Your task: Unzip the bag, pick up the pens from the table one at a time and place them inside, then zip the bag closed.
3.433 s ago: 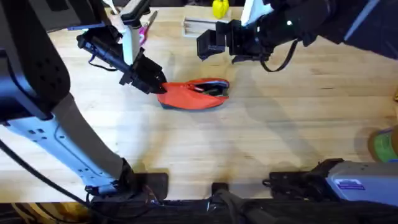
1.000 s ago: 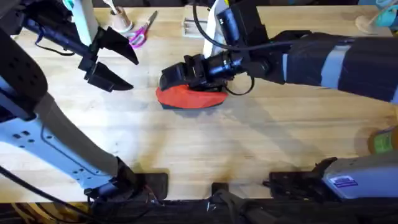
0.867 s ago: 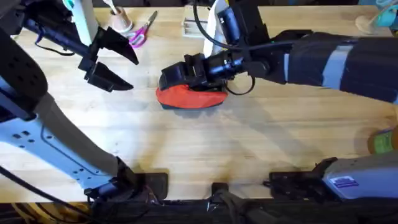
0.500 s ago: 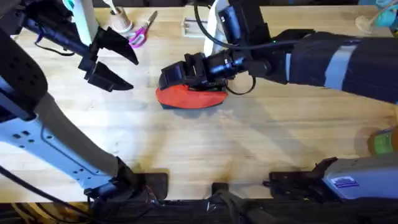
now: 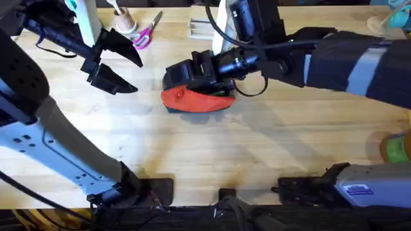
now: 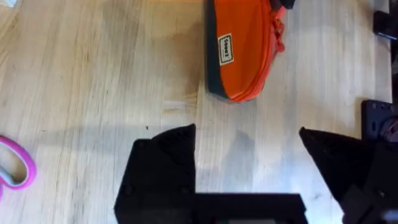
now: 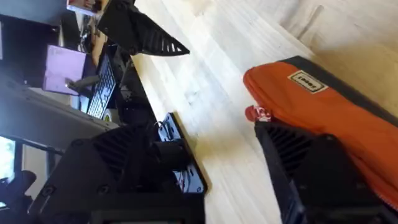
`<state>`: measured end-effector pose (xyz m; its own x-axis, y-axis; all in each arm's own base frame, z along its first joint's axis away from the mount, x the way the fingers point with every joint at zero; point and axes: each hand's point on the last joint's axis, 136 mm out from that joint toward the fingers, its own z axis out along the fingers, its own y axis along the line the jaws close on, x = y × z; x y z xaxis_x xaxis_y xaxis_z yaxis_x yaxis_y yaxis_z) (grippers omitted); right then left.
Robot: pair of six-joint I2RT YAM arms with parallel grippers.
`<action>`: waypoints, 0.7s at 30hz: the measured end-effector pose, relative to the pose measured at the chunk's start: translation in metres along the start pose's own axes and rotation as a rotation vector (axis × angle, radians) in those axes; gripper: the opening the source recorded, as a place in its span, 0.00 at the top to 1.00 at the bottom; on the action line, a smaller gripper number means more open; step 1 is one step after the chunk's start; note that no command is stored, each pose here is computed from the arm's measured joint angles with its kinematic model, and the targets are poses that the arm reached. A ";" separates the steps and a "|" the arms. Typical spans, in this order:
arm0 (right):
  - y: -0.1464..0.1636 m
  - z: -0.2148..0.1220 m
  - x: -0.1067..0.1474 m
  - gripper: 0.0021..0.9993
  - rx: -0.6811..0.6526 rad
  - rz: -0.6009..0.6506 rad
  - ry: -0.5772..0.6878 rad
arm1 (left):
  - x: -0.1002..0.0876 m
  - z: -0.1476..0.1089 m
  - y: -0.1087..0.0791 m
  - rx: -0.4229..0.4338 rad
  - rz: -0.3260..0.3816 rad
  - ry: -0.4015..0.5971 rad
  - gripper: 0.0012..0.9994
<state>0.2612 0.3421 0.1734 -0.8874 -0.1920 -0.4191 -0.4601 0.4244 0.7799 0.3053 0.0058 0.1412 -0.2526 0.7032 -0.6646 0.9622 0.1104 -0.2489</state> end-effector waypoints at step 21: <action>0.027 -0.035 0.007 0.01 0.326 -0.093 -0.103 | 0.000 0.000 0.000 0.000 -0.004 0.000 0.01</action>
<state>0.2418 0.3214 0.2082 -0.8268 -0.1599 -0.5392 -0.4910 0.6728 0.5534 0.3053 0.0058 0.1412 -0.2563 0.7027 -0.6637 0.9612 0.1131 -0.2515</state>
